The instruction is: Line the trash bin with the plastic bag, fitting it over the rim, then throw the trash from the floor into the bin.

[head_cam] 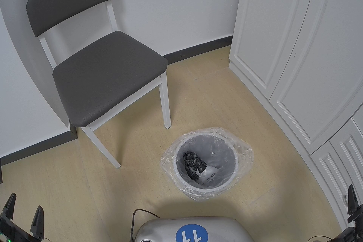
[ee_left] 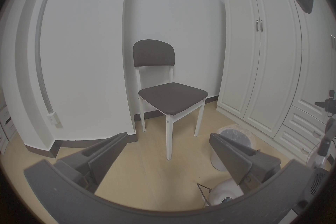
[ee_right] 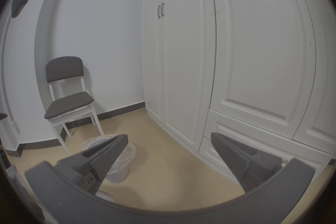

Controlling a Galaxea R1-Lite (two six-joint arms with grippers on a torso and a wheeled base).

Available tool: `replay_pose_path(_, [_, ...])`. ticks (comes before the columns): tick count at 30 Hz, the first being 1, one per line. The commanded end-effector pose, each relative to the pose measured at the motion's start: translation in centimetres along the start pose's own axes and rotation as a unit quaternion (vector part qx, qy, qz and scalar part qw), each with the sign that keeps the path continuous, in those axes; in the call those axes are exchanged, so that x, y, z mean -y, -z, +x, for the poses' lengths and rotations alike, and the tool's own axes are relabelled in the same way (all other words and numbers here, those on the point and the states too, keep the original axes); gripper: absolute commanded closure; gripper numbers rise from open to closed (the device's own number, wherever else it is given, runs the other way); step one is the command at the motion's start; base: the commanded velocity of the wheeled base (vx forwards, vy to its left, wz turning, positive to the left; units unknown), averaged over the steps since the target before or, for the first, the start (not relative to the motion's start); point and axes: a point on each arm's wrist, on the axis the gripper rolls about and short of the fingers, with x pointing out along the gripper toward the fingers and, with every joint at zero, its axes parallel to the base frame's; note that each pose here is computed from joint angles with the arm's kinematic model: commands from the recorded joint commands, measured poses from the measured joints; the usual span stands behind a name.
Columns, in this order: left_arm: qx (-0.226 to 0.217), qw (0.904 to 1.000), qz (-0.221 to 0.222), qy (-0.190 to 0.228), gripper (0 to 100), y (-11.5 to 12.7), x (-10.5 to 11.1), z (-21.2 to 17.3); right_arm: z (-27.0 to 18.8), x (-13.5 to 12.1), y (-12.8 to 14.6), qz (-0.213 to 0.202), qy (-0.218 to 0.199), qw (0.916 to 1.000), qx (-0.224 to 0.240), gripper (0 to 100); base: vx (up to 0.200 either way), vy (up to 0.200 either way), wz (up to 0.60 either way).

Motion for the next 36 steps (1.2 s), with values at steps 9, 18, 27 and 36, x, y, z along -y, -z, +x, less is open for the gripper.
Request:
replay_pose_path(9, [-0.005,0.9999,0.013,0.005,0,0.56,-0.01,0.04,-0.03,-0.32,0.74,-0.007,-0.078,0.9967,-0.018,0,0.0,0.0,0.0])
replay_pose_path(18, [-0.005,0.9999,0.014,0.004,0,0.56,-0.01,0.04,-0.07,-0.39,1.21,-0.031,-0.101,0.9936,-0.041,0,0.0,0.0,0.0])
replay_pose_path(27, [-0.005,0.9999,0.01,0.003,0,0.56,-0.01,0.04,-0.07,-0.39,1.24,-0.022,-0.102,0.9937,-0.041,0,0.0,0.0,0.0])
replay_pose_path(36, [-0.004,0.9999,0.013,0.003,0,0.56,-0.02,0.03,-0.07,-0.39,1.22,-0.022,-0.102,0.9937,-0.04,0,0.0,0.0,0.0])
